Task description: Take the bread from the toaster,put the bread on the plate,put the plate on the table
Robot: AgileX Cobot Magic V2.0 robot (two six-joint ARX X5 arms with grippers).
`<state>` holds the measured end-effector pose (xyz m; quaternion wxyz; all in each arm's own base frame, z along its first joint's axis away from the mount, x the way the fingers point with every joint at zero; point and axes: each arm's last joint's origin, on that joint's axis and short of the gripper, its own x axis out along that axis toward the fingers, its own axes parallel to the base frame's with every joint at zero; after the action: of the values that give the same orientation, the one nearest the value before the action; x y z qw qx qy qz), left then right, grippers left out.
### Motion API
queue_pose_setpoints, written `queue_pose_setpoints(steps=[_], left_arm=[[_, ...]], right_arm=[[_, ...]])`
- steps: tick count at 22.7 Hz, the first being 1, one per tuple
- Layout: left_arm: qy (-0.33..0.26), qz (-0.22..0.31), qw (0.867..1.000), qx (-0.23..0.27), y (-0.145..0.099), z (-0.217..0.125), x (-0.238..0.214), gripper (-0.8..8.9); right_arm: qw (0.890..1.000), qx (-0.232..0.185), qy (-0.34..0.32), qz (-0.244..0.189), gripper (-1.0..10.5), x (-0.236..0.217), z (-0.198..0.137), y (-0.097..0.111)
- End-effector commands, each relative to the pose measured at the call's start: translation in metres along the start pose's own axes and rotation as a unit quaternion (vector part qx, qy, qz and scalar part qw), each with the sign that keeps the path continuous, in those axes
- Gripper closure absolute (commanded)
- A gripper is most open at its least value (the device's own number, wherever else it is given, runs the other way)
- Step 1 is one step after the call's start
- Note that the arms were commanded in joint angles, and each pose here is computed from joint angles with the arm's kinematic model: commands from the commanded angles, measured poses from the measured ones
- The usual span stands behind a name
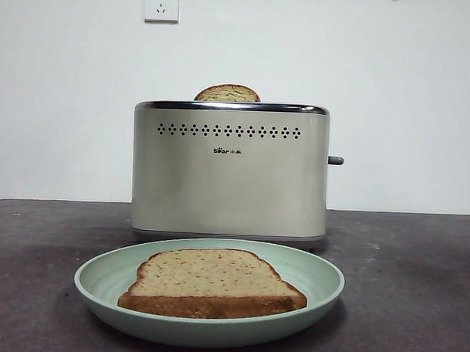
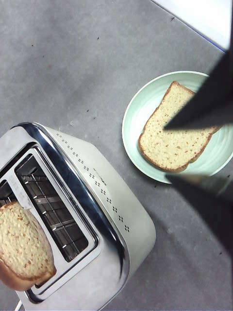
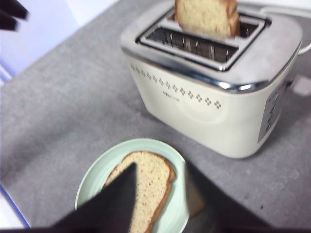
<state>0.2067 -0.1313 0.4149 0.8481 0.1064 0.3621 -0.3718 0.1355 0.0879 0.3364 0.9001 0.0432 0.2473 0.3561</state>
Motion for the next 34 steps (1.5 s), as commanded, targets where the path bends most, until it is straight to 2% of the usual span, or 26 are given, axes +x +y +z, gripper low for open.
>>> queue_pose_setpoints(steps=[1, 18, 22, 24, 26, 28, 32, 34], left_arm=[[-0.014, -0.001, 1.0, 0.003, -0.002, 0.006, -0.004, 8.13], [-0.017, -0.001, 1.0, 0.004, -0.002, 0.006, -0.004, 8.07], [-0.05, 0.012, 0.999, 0.016, 0.003, 0.01, -0.01, 8.07], [-0.094, 0.037, 0.995, 0.01, 0.011, 0.01, -0.028, 8.07], [-0.152, 0.069, 0.986, 0.015, 0.015, 0.003, -0.053, 8.07], [-0.213, 0.111, 0.971, 0.011, 0.019, -0.014, -0.075, 8.07], [-0.315, 0.207, 0.926, 0.01, 0.026, -0.073, -0.088, 8.07], [-0.339, 0.24, 0.91, 0.009, 0.027, -0.101, -0.084, 8.07]], right_arm=[[1.0, -0.011, -0.013, 0.002, 9.4, -0.005, 0.004, 0.003], [1.0, -0.01, -0.01, 0.002, 9.4, -0.007, 0.003, 0.003], [1.0, -0.011, -0.01, 0.002, 9.4, -0.007, 0.003, 0.003], [1.0, -0.011, -0.011, 0.002, 9.4, -0.007, 0.003, 0.003], [1.0, -0.011, -0.011, 0.002, 9.4, -0.007, 0.003, 0.003], [1.0, -0.011, -0.011, 0.002, 9.4, -0.007, 0.003, 0.003], [1.0, -0.011, -0.014, 0.001, 9.4, -0.008, 0.004, 0.003], [1.0, -0.011, -0.015, 0.002, 9.4, -0.008, 0.004, 0.004]])
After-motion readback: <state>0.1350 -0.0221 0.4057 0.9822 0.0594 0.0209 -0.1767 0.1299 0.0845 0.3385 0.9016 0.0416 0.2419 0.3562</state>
